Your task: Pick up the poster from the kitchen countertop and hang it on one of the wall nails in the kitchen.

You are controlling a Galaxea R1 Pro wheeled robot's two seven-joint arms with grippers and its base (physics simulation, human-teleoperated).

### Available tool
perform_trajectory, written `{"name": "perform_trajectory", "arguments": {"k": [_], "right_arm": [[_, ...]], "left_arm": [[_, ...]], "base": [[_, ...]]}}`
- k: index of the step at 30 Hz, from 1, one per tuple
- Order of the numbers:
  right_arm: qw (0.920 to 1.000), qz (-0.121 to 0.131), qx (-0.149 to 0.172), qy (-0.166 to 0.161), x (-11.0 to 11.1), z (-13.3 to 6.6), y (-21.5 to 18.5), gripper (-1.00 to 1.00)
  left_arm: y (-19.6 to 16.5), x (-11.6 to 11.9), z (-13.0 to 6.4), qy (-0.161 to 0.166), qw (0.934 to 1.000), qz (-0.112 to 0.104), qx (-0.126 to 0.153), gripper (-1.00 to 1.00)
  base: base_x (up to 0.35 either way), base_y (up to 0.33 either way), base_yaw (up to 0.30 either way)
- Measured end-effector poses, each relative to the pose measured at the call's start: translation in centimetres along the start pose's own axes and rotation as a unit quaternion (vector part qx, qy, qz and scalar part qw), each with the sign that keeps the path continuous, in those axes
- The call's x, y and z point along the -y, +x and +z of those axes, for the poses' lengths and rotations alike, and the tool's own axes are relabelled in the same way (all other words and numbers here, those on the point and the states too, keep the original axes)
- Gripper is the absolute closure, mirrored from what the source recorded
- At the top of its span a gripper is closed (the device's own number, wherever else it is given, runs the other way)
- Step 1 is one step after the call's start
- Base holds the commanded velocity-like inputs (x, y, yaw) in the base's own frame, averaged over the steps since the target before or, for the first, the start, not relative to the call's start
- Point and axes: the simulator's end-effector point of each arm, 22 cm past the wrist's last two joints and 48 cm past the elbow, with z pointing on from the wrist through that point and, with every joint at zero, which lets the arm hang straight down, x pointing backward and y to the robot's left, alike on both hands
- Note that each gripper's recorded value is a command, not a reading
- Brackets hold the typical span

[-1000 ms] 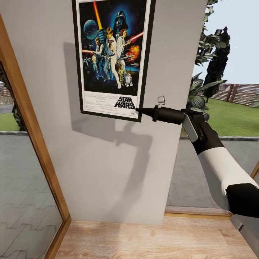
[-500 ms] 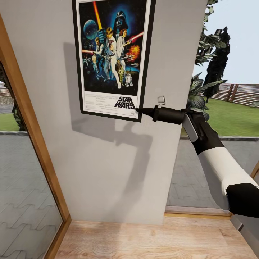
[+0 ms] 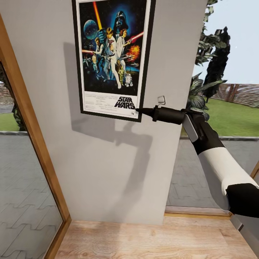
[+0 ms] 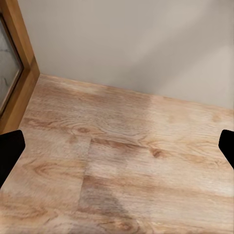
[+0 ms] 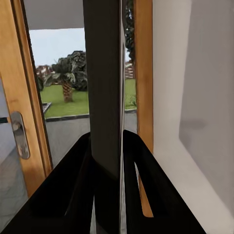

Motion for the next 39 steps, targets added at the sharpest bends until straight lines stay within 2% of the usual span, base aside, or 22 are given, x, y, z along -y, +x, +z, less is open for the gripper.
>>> {"name": "perform_trajectory", "arguments": {"k": [5, 9, 12, 39], "right_arm": [[1.0, 0.0, 0.0, 0.001, 0.05, -0.02, 0.0, 1.0], [0.9996, 0.026, -0.01, 0.003, 0.18, -0.08, 0.45, 1.0], [0.9992, 0.036, -0.014, 0.004, 0.19, -0.16, 0.6, 1.0], [0.9992, 0.037, -0.014, 0.005, 0.29, -0.29, 0.61, 1.0]], "left_arm": [[0.0, -0.02, 0.0, 0.0, 1.0, 0.0, 0.0, -1.0], [-0.01, -0.02, 0.0, 0.0, 1.0, 0.0, 0.0, -1.0], [0.0, 0.0, 0.0, 0.0, 1.0, 0.0, 0.0, -1.0], [-0.01, 0.0, 0.0, 0.0, 1.0, 0.0, 0.0, -1.0]], "base": [[0.0, 0.0, 0.0], [0.0, 0.0, 0.0], [0.0, 0.0, 0.0], [0.0, 0.0, 0.0]]}}
